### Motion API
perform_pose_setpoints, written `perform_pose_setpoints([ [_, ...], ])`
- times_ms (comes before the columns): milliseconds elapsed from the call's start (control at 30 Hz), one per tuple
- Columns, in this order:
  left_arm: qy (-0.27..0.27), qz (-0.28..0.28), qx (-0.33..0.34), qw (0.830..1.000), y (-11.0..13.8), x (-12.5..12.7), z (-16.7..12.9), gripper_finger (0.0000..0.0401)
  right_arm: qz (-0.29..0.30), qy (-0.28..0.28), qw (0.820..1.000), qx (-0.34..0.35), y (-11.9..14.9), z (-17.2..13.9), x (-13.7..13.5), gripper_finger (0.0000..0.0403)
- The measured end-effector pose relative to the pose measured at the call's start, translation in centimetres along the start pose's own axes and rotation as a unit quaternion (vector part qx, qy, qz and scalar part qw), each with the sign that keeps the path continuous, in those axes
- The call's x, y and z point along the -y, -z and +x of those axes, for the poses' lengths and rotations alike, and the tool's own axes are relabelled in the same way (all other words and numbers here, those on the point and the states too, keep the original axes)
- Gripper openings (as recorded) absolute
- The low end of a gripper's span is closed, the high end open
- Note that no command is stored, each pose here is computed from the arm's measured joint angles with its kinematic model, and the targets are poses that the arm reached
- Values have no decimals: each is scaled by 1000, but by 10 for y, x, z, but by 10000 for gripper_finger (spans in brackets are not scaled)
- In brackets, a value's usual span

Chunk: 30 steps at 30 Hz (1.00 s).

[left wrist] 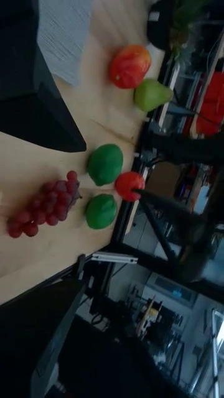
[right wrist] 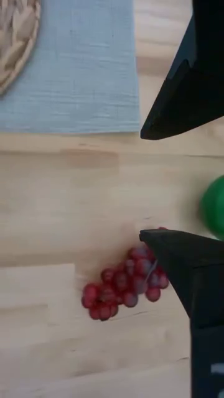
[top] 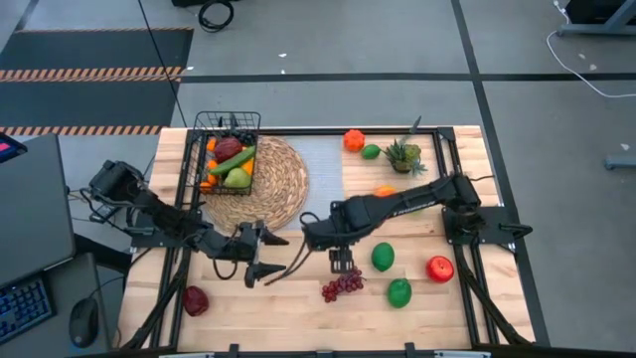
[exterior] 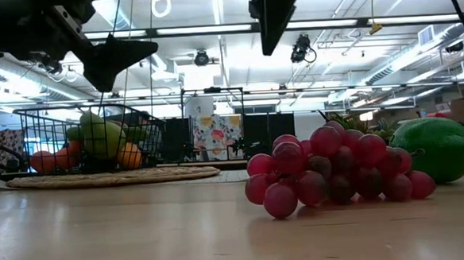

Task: Build produce basket
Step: Put the red grapes into the wire basket

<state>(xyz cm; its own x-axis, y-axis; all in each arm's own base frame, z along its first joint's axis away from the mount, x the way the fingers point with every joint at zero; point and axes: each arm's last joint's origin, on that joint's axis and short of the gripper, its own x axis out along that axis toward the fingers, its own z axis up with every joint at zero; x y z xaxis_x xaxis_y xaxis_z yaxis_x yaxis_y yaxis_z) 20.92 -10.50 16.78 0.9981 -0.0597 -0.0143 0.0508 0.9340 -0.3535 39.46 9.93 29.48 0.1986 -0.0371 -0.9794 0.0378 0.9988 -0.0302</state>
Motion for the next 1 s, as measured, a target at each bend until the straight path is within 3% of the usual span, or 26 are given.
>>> perform_pose_setpoints([
  [267,-16,-18,5,1000,4,10,-6,357,-20,24,999,-16,18,33,-20,252],
  [433,-25,-13,7,1000,6,14,-10,357,6,-22,999,41,29,47,-24,252],
  [633,-28,-11,8,1000,6,14,-10,357,31,-54,997,47,53,57,-22,252],
  [833,-37,-3,11,999,6,14,-10,357,-18,-65,997,46,75,55,-35,252],
  [1000,-38,-3,12,999,6,14,-10,357,-19,-78,996,24,88,71,-49,252],
])
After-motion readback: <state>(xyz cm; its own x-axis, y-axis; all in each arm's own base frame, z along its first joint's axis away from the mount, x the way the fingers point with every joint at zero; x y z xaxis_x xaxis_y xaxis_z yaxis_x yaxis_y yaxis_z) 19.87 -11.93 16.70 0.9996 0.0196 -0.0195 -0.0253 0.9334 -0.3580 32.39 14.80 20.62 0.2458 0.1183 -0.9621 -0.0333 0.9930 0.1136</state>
